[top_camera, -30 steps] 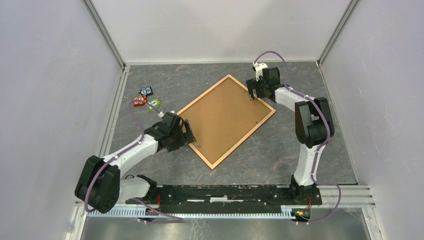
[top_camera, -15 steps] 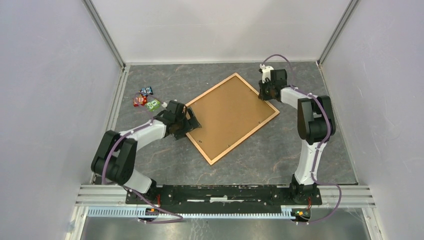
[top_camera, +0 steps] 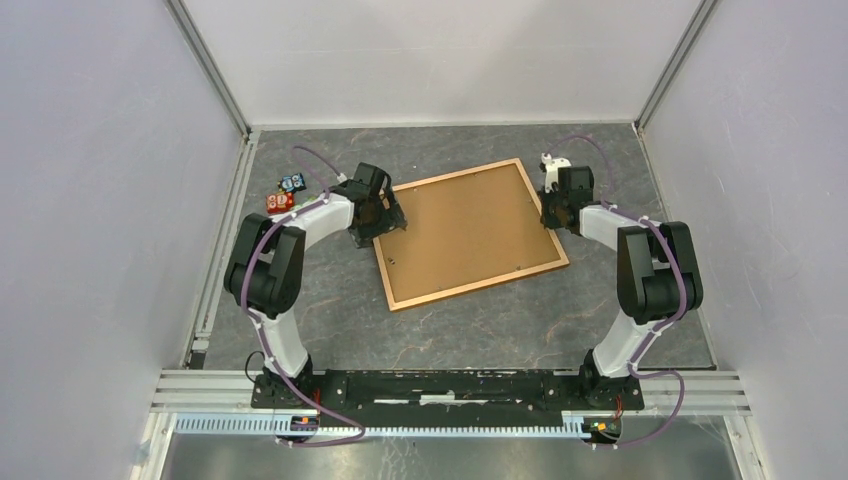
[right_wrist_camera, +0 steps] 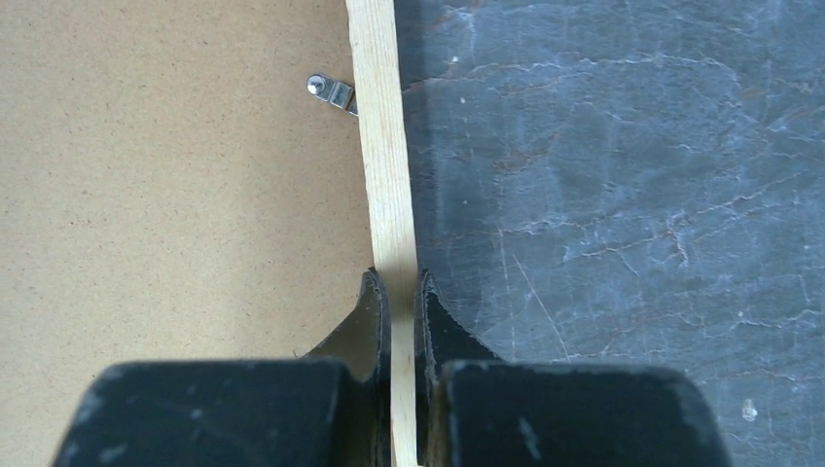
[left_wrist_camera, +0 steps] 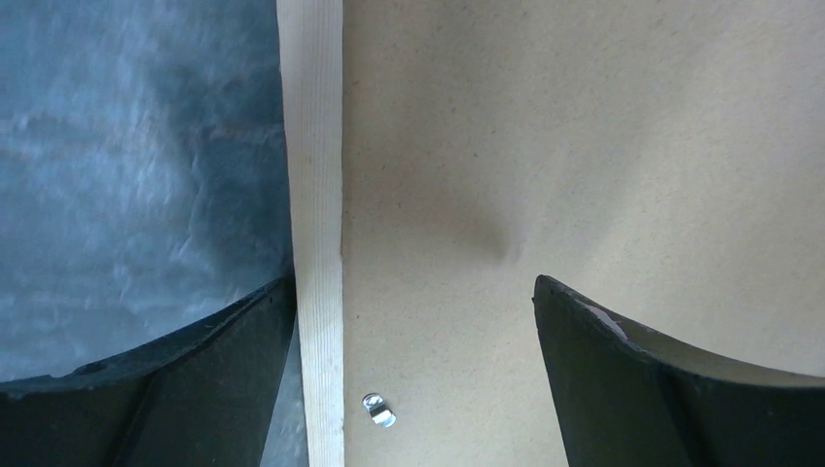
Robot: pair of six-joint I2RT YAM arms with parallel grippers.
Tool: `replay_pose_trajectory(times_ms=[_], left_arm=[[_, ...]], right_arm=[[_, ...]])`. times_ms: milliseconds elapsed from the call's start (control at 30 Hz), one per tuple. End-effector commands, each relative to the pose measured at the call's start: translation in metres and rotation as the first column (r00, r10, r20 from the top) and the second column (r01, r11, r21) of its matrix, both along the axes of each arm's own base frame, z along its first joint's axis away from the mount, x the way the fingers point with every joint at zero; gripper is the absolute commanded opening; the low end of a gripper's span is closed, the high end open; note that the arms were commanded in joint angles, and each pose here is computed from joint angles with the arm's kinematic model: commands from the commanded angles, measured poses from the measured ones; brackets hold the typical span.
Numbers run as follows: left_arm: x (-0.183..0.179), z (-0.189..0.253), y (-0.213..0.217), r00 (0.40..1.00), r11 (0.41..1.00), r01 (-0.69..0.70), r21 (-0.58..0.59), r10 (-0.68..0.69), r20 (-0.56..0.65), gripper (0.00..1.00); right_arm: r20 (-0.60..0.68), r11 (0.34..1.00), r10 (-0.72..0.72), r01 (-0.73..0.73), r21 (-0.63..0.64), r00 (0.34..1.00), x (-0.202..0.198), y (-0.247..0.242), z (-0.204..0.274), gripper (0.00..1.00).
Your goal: Put the photo into the frame
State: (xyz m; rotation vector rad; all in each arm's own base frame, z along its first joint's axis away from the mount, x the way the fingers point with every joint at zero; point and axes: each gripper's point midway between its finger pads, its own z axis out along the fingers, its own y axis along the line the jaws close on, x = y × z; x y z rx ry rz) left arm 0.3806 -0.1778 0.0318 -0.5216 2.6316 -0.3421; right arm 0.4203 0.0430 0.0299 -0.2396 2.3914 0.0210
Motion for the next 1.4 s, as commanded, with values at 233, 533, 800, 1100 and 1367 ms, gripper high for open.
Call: replay_pose_trajectory(times_ms=[233, 533, 800, 1100, 1367], left_arm=[[-0.080, 0.015, 0.006, 0.981, 0.986, -0.097, 0.134, 0.118, -0.152, 0.91], [-0.112, 0.023, 0.021, 0.966, 0.977, -0.185, 0.107, 0.201, -0.163, 1.00], [-0.104, 0.011, 0.011, 0.970, 0.982, -0.176, 0.062, 0.184, -0.161, 0.87], [-0.097, 0.005, 0.025, 0.968, 0.975, -0.191, 0.112, 0.206, -0.143, 0.75], [-0.099, -0.006, 0.027, 0.964, 0.975, -0.185, 0.126, 0.205, -0.168, 0.66]], right_arm=[[-0.042, 0.989, 0.067, -0.061, 0.131, 0.997, -0.014, 0.032, -0.006, 0.00], [-0.033, 0.987, 0.068, -0.063, 0.149, 0.997, -0.013, 0.033, -0.005, 0.00], [-0.027, 0.987, 0.068, -0.063, 0.149, 0.997, -0.014, 0.032, -0.004, 0.00], [-0.023, 0.985, 0.077, -0.072, 0.158, 0.997, -0.014, 0.033, -0.004, 0.00], [-0.024, 0.984, 0.080, -0.075, 0.163, 0.996, -0.014, 0.034, -0.004, 0.00]])
